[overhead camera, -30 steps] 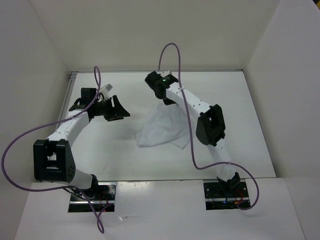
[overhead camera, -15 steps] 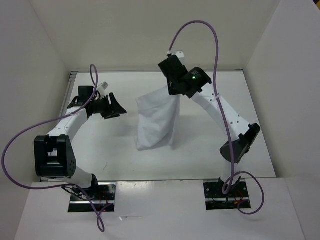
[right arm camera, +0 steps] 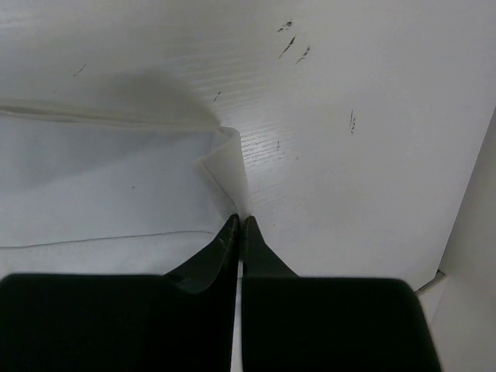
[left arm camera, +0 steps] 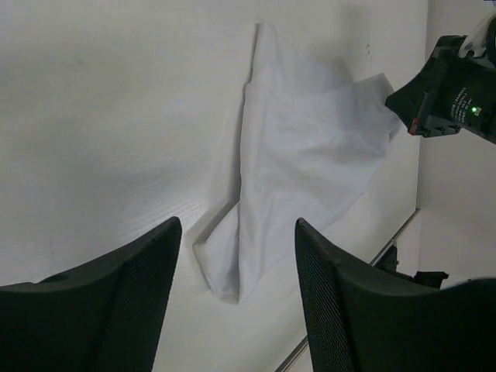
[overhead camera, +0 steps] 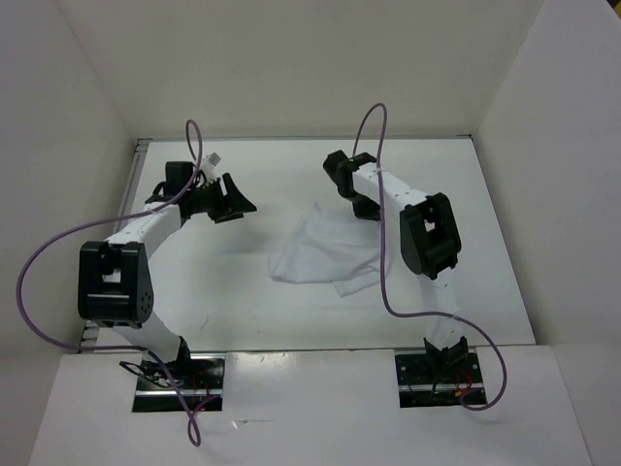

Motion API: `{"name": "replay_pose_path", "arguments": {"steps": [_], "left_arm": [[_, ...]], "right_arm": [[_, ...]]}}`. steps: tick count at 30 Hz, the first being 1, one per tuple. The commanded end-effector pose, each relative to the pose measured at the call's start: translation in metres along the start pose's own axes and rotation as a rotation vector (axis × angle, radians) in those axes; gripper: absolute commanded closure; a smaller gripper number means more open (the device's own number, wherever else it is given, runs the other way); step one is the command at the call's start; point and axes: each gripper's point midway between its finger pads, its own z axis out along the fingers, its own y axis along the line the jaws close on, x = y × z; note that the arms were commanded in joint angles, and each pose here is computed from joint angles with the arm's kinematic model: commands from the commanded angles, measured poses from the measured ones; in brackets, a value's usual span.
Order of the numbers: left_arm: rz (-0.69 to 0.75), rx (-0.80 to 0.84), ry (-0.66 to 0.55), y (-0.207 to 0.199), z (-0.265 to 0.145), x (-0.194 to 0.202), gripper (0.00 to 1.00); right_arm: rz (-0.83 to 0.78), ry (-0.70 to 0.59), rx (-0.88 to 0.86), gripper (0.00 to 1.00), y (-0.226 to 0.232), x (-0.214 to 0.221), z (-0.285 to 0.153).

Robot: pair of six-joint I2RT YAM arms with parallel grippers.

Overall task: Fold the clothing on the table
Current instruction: Flatten the skirt out

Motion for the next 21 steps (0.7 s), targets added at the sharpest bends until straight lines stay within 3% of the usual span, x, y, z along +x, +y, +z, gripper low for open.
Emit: {"name": "replay_pose_path", "arguments": {"steps": [1,6,10,21], "left_arm": [[0.075,0.087,-0.040,-0.021,0.028,-0.027,0.32],[0.094,0.103,0.018,-0.020,0.079,-0.029,0.38],[0.198,0.133,0.021,-0.032,0.108,-0.036,0.38],[0.255,0.182,0.154,-0.021,0.174,0.007,0.37]], "right_arm": [[0.082,-0.102,0.025,1.00,-0.011,-0.023,-0.018],[0.098,-0.117,0.039,1.00,-0.014,-0.027,-0.019],[0.096,-0.109,0.053,1.00,-0.017,-0.022,-0.019],[0.091,-0.107,0.053,1.00,-0.016,-0.015,-0.019]]}}
